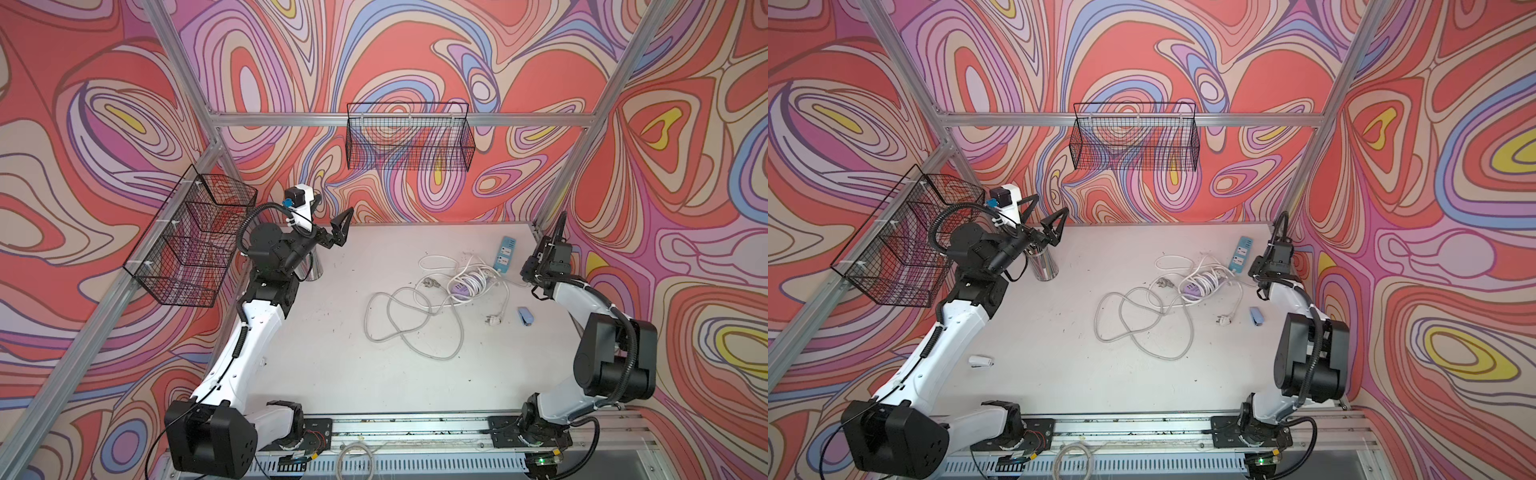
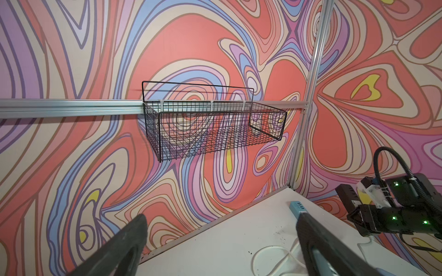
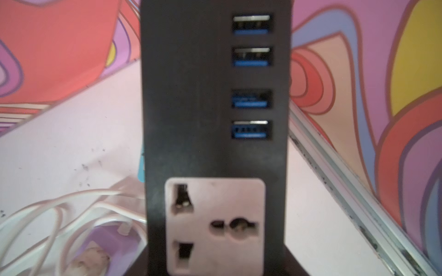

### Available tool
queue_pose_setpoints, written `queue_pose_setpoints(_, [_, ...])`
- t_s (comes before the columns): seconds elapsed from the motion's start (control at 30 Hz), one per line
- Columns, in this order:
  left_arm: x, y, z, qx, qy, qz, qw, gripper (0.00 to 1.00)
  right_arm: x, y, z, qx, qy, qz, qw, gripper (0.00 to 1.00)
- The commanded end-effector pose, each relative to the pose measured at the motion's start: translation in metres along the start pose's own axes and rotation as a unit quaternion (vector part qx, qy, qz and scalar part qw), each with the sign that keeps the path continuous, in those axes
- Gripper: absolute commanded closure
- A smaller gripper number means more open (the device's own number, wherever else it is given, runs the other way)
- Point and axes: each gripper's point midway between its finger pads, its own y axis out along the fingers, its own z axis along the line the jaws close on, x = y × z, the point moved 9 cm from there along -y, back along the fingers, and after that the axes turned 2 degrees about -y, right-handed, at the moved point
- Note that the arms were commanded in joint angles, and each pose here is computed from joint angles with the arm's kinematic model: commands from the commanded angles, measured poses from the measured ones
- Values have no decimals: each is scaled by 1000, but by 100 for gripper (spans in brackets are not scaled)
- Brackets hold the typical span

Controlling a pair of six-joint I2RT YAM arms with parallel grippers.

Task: Unwrap the cord wrapped around the power strip
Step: Place the power strip at the center of the board.

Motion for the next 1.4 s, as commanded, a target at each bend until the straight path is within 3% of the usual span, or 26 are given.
queue_pose_setpoints(0.0, [6, -5, 0, 5, 13, -15, 1000, 0, 7, 16, -3, 2, 25, 19, 1000, 78])
queue_pose_setpoints(0.33, [10, -9, 1, 9, 15, -21, 1000, 0, -2, 77, 2, -1, 16, 86, 996, 75])
queue_pose_setpoints(0.63, [9, -9, 1, 8, 14, -20, 1000, 0, -11, 99, 1, -10, 9, 118, 993, 70])
queue_pose_setpoints(0.77, [9, -8, 2, 7, 12, -20, 1000, 0, -18, 103, 0, -13, 6, 128, 992, 59])
queue_pose_setpoints(0.9, [8, -8, 2, 6, 12, -19, 1000, 0, -17, 98, 0, -11, 1, 120, 993, 33])
queue_pose_setpoints(1.0, [8, -8, 2, 5, 11, -18, 1000, 0, -10, 89, 1, -10, -5, 106, 994, 18])
queue_pose_setpoints(1.1, [8, -8, 2, 5, 11, -19, 1000, 0, -1, 77, 1, -8, -10, 93, 996, 12])
queue_pose_setpoints(1.37, [7, -7, 3, 3, 8, -16, 1000, 0, 38, 13, 24, 51, -24, 13, 998, 9])
